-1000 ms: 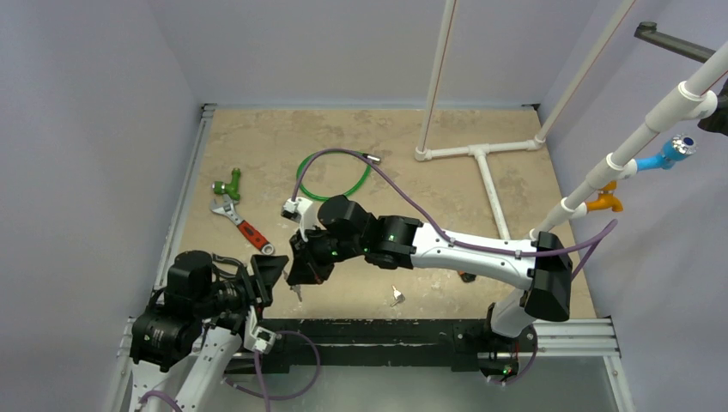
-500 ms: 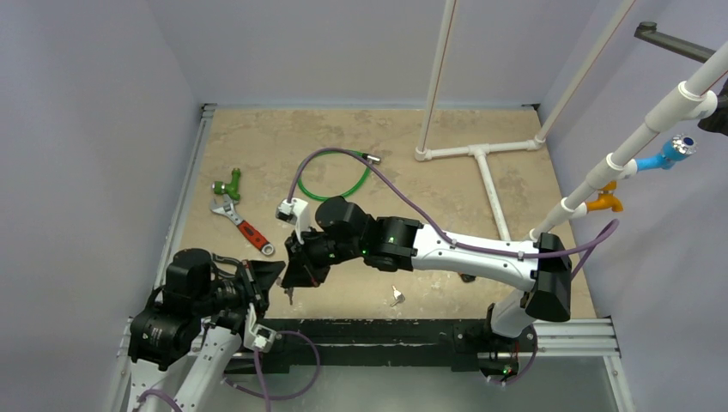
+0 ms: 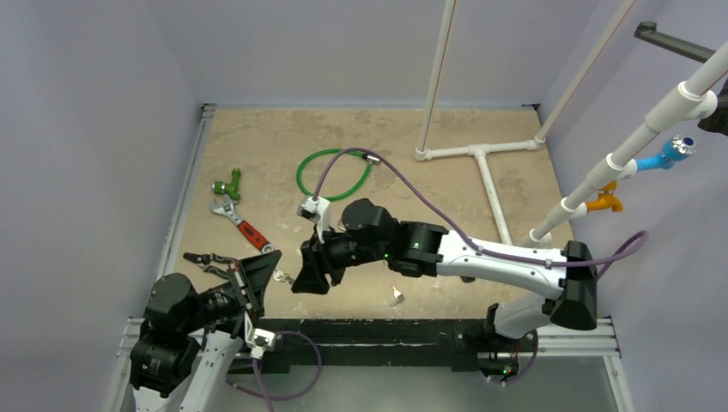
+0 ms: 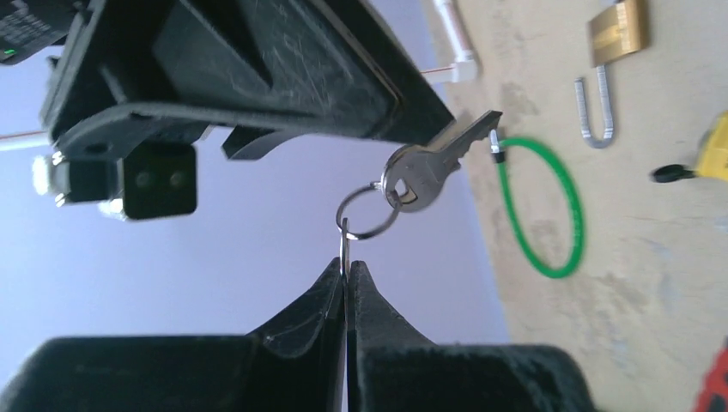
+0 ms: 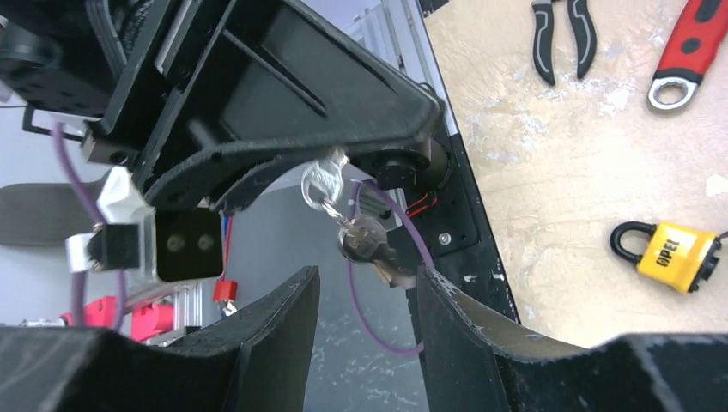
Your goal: Unlock with the key
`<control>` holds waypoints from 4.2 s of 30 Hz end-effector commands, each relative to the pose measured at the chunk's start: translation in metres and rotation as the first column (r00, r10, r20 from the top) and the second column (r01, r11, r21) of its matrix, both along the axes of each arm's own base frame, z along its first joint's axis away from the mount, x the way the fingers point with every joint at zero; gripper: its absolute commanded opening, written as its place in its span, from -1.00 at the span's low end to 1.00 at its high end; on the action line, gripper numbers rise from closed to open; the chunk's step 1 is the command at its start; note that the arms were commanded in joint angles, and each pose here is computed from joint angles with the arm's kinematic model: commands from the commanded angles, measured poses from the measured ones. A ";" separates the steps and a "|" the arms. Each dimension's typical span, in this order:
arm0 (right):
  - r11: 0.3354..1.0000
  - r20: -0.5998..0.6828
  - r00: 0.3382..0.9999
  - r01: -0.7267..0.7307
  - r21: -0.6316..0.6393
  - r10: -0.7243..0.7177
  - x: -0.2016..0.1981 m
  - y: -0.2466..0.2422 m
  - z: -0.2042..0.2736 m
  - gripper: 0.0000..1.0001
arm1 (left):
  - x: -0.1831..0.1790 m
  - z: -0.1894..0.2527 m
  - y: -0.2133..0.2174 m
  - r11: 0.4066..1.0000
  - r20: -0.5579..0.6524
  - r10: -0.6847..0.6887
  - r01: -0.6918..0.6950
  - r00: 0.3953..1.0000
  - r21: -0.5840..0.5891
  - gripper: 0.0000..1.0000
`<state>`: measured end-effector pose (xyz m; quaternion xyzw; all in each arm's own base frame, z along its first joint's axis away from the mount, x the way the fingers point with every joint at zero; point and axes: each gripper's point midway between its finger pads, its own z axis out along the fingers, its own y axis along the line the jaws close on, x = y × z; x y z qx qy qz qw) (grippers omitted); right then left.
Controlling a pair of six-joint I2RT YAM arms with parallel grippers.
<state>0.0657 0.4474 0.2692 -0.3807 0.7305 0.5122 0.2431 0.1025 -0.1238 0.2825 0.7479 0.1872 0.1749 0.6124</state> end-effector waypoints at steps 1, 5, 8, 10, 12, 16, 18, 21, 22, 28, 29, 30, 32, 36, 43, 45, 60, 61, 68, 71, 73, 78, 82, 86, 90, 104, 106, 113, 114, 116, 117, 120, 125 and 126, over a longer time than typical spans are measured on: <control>0.982 0.018 0.998 0.051 0.180 -0.055 0.015 -0.018 0.056 -0.09 | -0.007 0.052 -0.009 0.995 0.258 -0.060 0.079 0.964 -0.063 -1.00; 0.945 -0.023 0.999 0.046 0.324 -0.040 0.026 -0.025 0.082 -0.10 | -0.011 0.060 -0.012 0.995 0.345 -0.089 0.102 0.934 -0.019 -1.00; 0.923 -0.050 0.999 0.013 0.384 0.007 0.025 -0.021 0.088 -0.10 | -0.014 0.060 -0.015 0.992 0.391 -0.122 0.121 0.912 0.027 -1.00; 0.909 -0.055 0.998 -0.012 0.417 0.039 0.024 -0.014 0.094 -0.11 | -0.018 0.062 -0.017 0.989 0.415 -0.149 0.143 0.897 0.045 -1.00; 0.896 -0.067 0.994 -0.045 0.441 0.083 0.020 -0.007 0.099 -0.12 | -0.021 0.062 -0.019 0.985 0.427 -0.171 0.158 0.888 0.066 -1.00; 0.880 -0.116 0.983 -0.074 0.469 0.144 0.014 0.000 0.098 -0.16 | -0.020 0.068 -0.019 0.985 0.453 -0.173 0.152 0.875 0.082 -1.00; 0.869 -0.132 0.977 -0.082 0.488 0.166 0.011 -0.001 0.097 -0.16 | -0.019 0.072 -0.019 0.986 0.469 -0.167 0.145 0.867 0.083 -1.00; 0.849 -0.144 0.971 -0.089 0.520 0.190 0.005 -0.006 0.097 -0.17 | -0.015 0.072 -0.019 0.986 0.495 -0.164 0.133 0.853 0.097 -1.00; 0.848 -0.149 0.970 -0.087 0.522 0.191 0.005 -0.006 0.097 -0.17 | -0.015 0.072 -0.019 0.986 0.495 -0.164 0.133 0.853 0.097 -1.00; 0.849 -0.184 0.960 -0.086 0.521 0.210 0.002 -0.002 0.091 -0.21 | -0.016 0.069 -0.020 0.984 0.509 -0.178 0.142 0.842 0.110 -1.00; 0.844 -0.185 0.959 -0.088 0.529 0.216 0.001 -0.001 0.092 -0.23 | -0.016 0.070 -0.020 0.984 0.511 -0.176 0.140 0.841 0.109 -1.00; 0.839 -0.185 0.956 -0.094 0.536 0.226 0.000 0.000 0.093 -0.26 | -0.016 0.070 -0.020 0.984 0.512 -0.176 0.140 0.840 0.109 -1.00; 0.839 -0.191 0.954 -0.098 0.535 0.233 -0.001 0.004 0.093 -0.34 | -0.016 0.070 -0.020 0.985 0.514 -0.173 0.136 0.840 0.110 -1.00; 0.846 -0.203 0.947 -0.109 0.522 0.248 -0.005 0.011 0.087 -0.48 | -0.015 0.071 -0.019 0.986 0.515 -0.167 0.129 0.841 0.108 -1.00; 0.847 -0.217 0.943 -0.106 0.520 0.251 -0.005 0.015 0.084 -0.64 | -0.013 0.072 -0.018 0.987 0.536 -0.160 0.117 0.829 0.115 -1.00; 0.844 -0.215 0.945 -0.099 0.528 0.245 -0.004 0.016 0.087 -0.77 | -0.013 0.071 -0.019 0.986 0.537 -0.163 0.118 0.828 0.118 -1.00; 0.913 -0.221 0.966 -0.036 0.406 0.136 0.011 -0.001 0.061 -1.00 | -0.008 0.081 -0.008 0.997 0.484 -0.073 0.056 0.872 0.050 0.22; 0.927 -0.199 0.974 -0.027 0.373 0.108 0.014 -0.004 0.056 -1.00 | -0.008 0.082 -0.006 0.998 0.449 -0.057 0.049 0.892 0.031 0.45; 0.976 -0.104 0.994 0.009 0.219 0.014 0.027 -0.031 0.033 -1.00 | -0.005 0.063 0.014 0.987 -0.154 0.101 -0.118 0.983 -0.105 1.00; 0.987 -0.073 0.997 0.009 0.163 0.002 0.028 -0.037 0.022 -1.00 | -0.014 0.049 0.016 0.982 -0.429 0.125 -0.173 0.895 -0.075 1.00; 0.991 -0.050 0.999 0.018 0.132 -0.011 0.030 -0.043 0.017 -1.00 | -0.013 0.050 0.013 0.957 -0.637 0.133 -0.266 0.759 -0.118 1.00; 0.995 0.010 0.995 0.096 0.029 -0.096 0.037 -0.069 0.000 -1.00 | 0.020 0.027 0.006 0.833 -0.956 0.139 -0.553 0.260 -0.029 1.00; 0.985 0.029 0.985 0.168 -0.024 -0.168 0.035 -0.102 -0.015 -1.00 | 0.046 -0.022 0.002 0.776 -0.982 0.184 -0.607 -0.041 0.171 1.00; 0.972 0.004 0.973 0.232 -0.025 -0.232 0.027 -0.130 -0.018 -1.00 | 0.074 -0.065 -0.004 0.725 -0.948 0.201 -0.613 -0.247 0.314 1.00; 0.958 -0.045 0.957 0.286 0.024 -0.285 0.019 -0.151 -0.012 -1.00 | 0.092 -0.083 -0.020 0.719 -0.928 0.143 -0.608 -0.345 0.337 1.00; 0.986 0.125 0.982 0.148 -0.074 -0.138 0.039 -0.111 -0.008 -1.00 | 0.010 -0.001 -0.089 0.970 -0.891 -0.166 -0.234 -0.423 -0.070 0.94; 0.990 0.136 0.984 0.125 -0.070 -0.114 0.039 -0.107 -0.002 -1.00 | 0.000 -0.003 -0.090 0.979 -0.865 -0.154 -0.194 -0.478 -0.067 0.87; 0.999 0.113 0.993 0.019 0.032 -0.022 0.027 -0.087 0.025 -1.00 | -0.001 0.003 -0.096 0.976 -0.830 -0.188 -0.193 -0.525 -0.099 0.81; 0.999 0.108 0.994 0.012 0.035 -0.016 0.026 -0.085 0.026 -1.00 | 0.000 0.005 -0.097 0.974 -0.830 -0.195 -0.203 -0.523 -0.102 0.74; 0.999 0.109 0.994 0.005 0.041 -0.009 0.026 -0.082 0.029 -1.00 | 0.002 0.009 -0.099 0.969 -0.830 -0.203 -0.227 -0.520 -0.095 0.55; 0.999 0.110 0.994 0.003 0.044 -0.008 0.027 -0.081 0.030 -1.00 | 0.002 0.011 -0.099 0.967 -0.833 -0.206 -0.235 -0.513 -0.094 0.52; 0.999 0.113 0.994 0.003 0.033 -0.007 0.028 -0.080 0.030 -1.00 | 0.007 0.008 -0.098 0.959 -0.858 -0.188 -0.277 -0.478 -0.056 0.58; 0.999 0.094 0.994 0.049 -0.019 -0.047 0.024 -0.101 0.008 -1.00 | 0.079 -0.057 -0.060 0.748 -0.941 0.047 -0.612 -0.336 0.256 0.74; 0.997 0.085 0.994 0.071 -0.023 -0.069 0.023 -0.107 0.004 -1.00 | 0.091 -0.073 -0.050 0.697 -0.930 0.114 -0.639 -0.350 0.325 0.81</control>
